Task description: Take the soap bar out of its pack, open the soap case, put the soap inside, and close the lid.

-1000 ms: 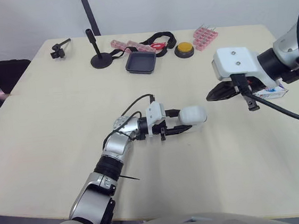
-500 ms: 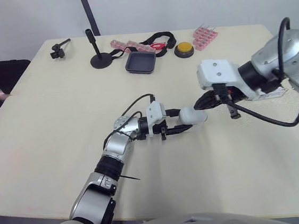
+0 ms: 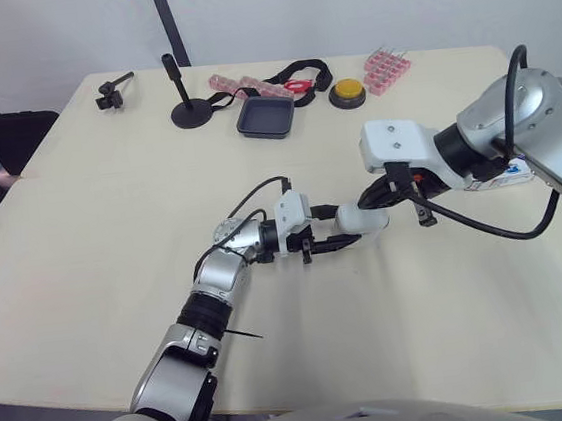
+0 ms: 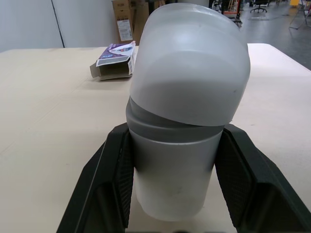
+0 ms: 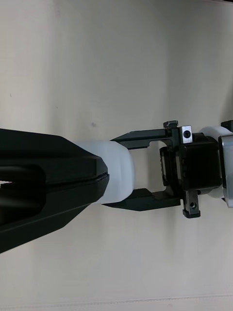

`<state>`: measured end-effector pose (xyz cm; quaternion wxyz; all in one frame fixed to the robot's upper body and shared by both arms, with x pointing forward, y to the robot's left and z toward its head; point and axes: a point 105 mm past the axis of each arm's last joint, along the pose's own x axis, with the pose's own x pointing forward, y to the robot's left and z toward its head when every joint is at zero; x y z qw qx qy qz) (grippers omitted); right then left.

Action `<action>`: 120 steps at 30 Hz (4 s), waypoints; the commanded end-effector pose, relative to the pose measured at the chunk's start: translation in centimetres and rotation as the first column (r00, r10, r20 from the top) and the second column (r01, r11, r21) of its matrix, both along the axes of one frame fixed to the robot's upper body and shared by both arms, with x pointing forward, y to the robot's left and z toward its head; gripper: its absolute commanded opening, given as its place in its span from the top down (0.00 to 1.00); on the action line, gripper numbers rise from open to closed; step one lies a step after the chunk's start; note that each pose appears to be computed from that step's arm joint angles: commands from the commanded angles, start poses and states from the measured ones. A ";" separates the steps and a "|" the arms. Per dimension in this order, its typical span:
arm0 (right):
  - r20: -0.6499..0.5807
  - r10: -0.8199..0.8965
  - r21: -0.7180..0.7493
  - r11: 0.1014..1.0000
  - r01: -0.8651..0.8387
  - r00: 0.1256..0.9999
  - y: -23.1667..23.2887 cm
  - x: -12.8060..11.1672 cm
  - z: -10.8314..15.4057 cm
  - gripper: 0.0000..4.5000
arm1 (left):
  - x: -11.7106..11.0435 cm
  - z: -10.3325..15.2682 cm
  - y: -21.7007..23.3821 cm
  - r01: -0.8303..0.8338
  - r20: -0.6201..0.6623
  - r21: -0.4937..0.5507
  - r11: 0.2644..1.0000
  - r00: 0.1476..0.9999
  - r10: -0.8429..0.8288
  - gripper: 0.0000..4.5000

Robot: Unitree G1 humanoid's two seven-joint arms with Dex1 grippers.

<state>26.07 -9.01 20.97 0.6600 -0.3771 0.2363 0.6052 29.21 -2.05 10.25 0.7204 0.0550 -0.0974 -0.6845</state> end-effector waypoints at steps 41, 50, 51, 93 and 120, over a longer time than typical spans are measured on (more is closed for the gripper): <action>0.013 -0.019 -0.029 0.999 0.019 1.000 -0.6 1.2 -1.8 1.00 | 0.3 1.4 0.4 -0.011 0.034 -0.058 0.998 0.999 0.013 0.58; 0.017 -0.025 -0.044 0.999 0.025 1.000 -0.9 1.4 -2.3 1.00 | 0.2 1.4 0.5 -0.009 0.042 -0.057 0.998 0.999 0.012 0.58; 0.017 -0.024 -0.049 0.999 0.025 1.000 -0.9 1.4 -2.4 1.00 | 0.2 1.4 0.5 -0.009 0.043 -0.057 0.998 0.999 0.012 0.58; 0.002 -0.111 0.557 0.826 0.091 0.994 -4.5 -2.1 3.6 0.30 | 0.5 1.9 2.0 -0.024 0.033 -0.080 0.997 0.999 0.026 0.58; -0.098 -0.320 0.669 0.680 0.300 0.942 -7.1 -0.9 -5.0 0.01 | -1.9 2.5 7.5 -0.040 -0.646 0.077 0.996 0.759 0.081 0.58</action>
